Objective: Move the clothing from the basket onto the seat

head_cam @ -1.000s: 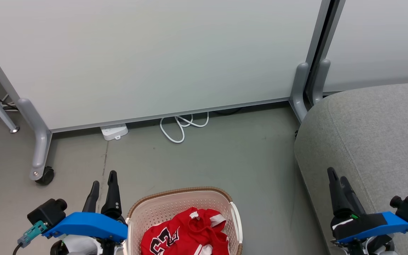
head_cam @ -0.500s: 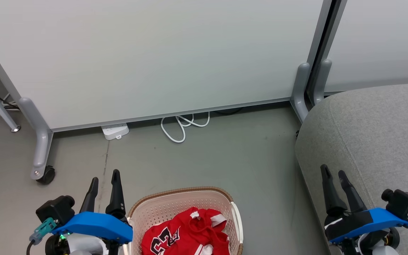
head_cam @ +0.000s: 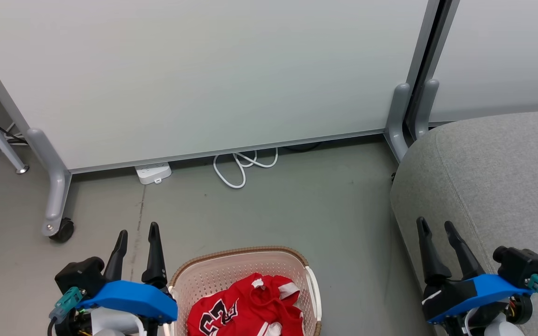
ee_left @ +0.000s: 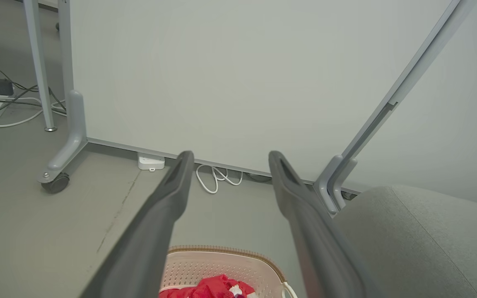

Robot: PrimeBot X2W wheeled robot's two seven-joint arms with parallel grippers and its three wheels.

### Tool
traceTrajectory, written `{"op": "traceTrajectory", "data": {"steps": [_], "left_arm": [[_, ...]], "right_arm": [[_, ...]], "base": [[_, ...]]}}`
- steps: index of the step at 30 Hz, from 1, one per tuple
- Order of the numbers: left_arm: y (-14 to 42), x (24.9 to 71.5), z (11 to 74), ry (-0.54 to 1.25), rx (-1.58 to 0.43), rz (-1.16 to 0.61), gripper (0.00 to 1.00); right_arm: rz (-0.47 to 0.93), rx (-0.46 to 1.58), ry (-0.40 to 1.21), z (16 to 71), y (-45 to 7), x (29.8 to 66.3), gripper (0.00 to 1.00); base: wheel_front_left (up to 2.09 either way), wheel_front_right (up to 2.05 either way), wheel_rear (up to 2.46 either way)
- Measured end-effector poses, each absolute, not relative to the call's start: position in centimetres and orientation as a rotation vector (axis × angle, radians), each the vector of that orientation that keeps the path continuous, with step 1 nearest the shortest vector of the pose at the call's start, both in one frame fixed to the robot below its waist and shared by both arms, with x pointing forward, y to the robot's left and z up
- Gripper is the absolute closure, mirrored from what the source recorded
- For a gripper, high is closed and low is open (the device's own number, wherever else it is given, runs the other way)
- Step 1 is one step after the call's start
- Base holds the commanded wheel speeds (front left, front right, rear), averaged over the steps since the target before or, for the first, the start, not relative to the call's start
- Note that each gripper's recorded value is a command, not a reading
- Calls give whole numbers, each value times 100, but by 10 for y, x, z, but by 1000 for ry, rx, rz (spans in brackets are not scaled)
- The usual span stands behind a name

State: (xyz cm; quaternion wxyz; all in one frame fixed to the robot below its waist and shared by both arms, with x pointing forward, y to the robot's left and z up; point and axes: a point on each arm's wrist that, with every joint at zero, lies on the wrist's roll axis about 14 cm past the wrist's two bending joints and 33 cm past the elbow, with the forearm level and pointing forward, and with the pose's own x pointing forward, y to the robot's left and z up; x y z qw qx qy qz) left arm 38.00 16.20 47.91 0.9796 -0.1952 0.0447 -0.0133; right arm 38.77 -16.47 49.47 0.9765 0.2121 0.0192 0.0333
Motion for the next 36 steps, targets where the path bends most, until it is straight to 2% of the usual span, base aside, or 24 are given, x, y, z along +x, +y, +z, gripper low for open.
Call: {"op": "traceTrajectory", "data": {"steps": [36], "left_arm": [[154,381,492,-4,-125,-80,0]], "right_arm": [[133,100,0,501,-154,390,0]], "base": [[0,0,0]]}}
